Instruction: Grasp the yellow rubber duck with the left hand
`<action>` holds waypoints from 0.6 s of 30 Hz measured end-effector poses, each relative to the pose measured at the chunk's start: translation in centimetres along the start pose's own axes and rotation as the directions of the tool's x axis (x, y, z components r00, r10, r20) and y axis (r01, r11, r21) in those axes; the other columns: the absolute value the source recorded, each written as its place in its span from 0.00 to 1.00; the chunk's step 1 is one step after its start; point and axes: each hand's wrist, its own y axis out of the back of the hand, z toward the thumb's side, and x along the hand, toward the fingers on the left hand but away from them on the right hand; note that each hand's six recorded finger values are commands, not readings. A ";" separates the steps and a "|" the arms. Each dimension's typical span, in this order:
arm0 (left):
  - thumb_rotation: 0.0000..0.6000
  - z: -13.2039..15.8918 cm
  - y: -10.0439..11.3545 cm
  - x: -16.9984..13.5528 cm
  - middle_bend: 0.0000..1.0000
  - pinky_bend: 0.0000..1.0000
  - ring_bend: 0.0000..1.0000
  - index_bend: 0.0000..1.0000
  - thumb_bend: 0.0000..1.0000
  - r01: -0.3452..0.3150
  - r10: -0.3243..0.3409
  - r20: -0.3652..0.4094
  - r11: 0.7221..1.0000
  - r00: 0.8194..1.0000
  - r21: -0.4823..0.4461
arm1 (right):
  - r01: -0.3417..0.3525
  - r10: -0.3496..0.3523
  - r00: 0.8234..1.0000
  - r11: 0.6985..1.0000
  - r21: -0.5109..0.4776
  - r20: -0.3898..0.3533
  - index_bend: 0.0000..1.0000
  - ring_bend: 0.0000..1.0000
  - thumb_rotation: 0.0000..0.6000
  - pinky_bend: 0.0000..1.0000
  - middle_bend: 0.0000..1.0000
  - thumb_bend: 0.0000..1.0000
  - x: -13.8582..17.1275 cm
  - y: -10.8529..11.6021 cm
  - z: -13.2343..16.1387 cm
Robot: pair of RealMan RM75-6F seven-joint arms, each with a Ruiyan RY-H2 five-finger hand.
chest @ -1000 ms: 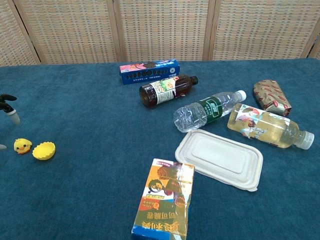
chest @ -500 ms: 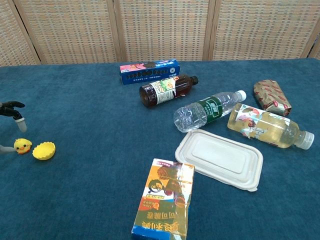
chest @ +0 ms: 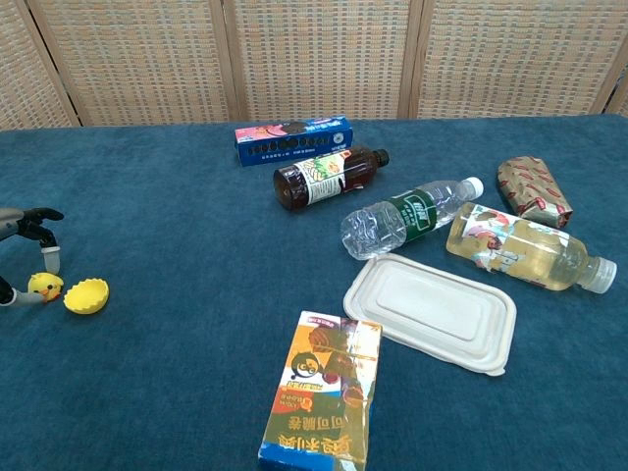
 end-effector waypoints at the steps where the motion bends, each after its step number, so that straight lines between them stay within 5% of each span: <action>1: 1.00 0.0 0.0 0.0 0.00 0.00 0.00 0.53 0.30 0.000 0.000 -0.002 1.000 1.000 0.000 | -0.001 0.001 1.000 1.000 0.001 0.001 0.00 0.00 1.00 0.00 0.00 0.00 0.0 0.0 0.0; 11: 1.00 0.0 0.6 -0.1 0.00 0.00 0.00 0.54 0.30 -0.008 0.008 -0.002 1.000 1.000 -0.029 | -0.006 0.006 1.000 1.000 0.002 0.002 0.00 0.00 1.00 0.00 0.00 0.00 0.0 -0.2 0.0; 18: 1.00 1.1 3.4 -1.5 0.00 0.00 0.00 0.54 0.30 -0.073 0.078 0.042 0.992 0.996 -0.101 | -0.005 0.005 1.000 1.000 -0.003 0.002 0.00 0.00 1.00 0.00 0.00 0.00 0.0 -0.1 0.0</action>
